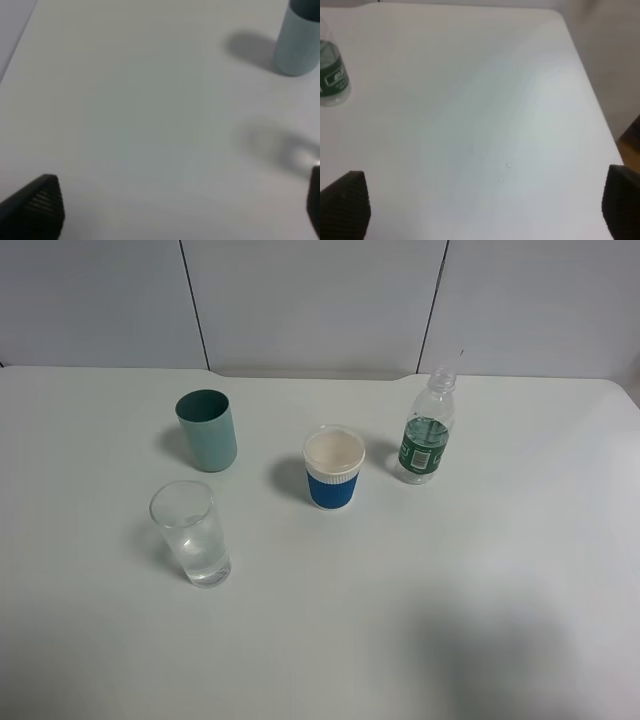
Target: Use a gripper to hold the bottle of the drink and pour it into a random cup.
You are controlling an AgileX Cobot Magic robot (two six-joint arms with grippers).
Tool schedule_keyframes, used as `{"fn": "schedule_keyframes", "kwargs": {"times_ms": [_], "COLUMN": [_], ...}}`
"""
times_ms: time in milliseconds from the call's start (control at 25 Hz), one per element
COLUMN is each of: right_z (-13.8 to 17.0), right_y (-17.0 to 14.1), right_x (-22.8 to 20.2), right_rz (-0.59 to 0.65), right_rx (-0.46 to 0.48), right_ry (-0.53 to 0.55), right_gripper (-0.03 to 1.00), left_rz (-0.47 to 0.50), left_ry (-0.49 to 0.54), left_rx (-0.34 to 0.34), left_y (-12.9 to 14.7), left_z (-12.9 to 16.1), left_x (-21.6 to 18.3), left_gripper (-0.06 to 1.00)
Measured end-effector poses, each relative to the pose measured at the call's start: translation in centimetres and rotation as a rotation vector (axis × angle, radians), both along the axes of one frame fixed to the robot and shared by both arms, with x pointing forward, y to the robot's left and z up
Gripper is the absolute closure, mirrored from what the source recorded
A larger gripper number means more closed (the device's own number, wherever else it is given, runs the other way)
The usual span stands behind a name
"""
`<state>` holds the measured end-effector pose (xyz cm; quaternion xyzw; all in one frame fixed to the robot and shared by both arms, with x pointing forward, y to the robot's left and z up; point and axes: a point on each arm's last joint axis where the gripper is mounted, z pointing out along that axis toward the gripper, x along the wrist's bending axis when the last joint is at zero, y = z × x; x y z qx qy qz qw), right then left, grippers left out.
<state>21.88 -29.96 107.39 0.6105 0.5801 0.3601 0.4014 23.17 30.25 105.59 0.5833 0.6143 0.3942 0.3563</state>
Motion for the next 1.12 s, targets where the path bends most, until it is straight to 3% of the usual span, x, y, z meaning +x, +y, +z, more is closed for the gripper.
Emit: {"fn": "schedule_keyframes", "kwargs": {"times_ms": [160,280,1120], "right_z": [-2.1,-1.9,-2.6], "right_y": [0.1,0.1,0.1], "right_x": [1.1,1.4,1.7], "right_rz": [0.015,0.011,0.012], "right_rx": [0.024,0.014,0.017], "right_ry": [0.070,0.024,0.053], "right_gripper": [0.05,0.05,0.05], "left_rz": [0.000,0.000,0.000], "left_ry": [0.000,0.000,0.000], "left_rx": [0.000,0.000,0.000], "left_y": [0.0,0.0,0.0], "left_z": [0.0,0.0,0.0], "left_x": [0.0,0.0,0.0], "left_gripper": [-0.04,-0.04,-0.04]}}
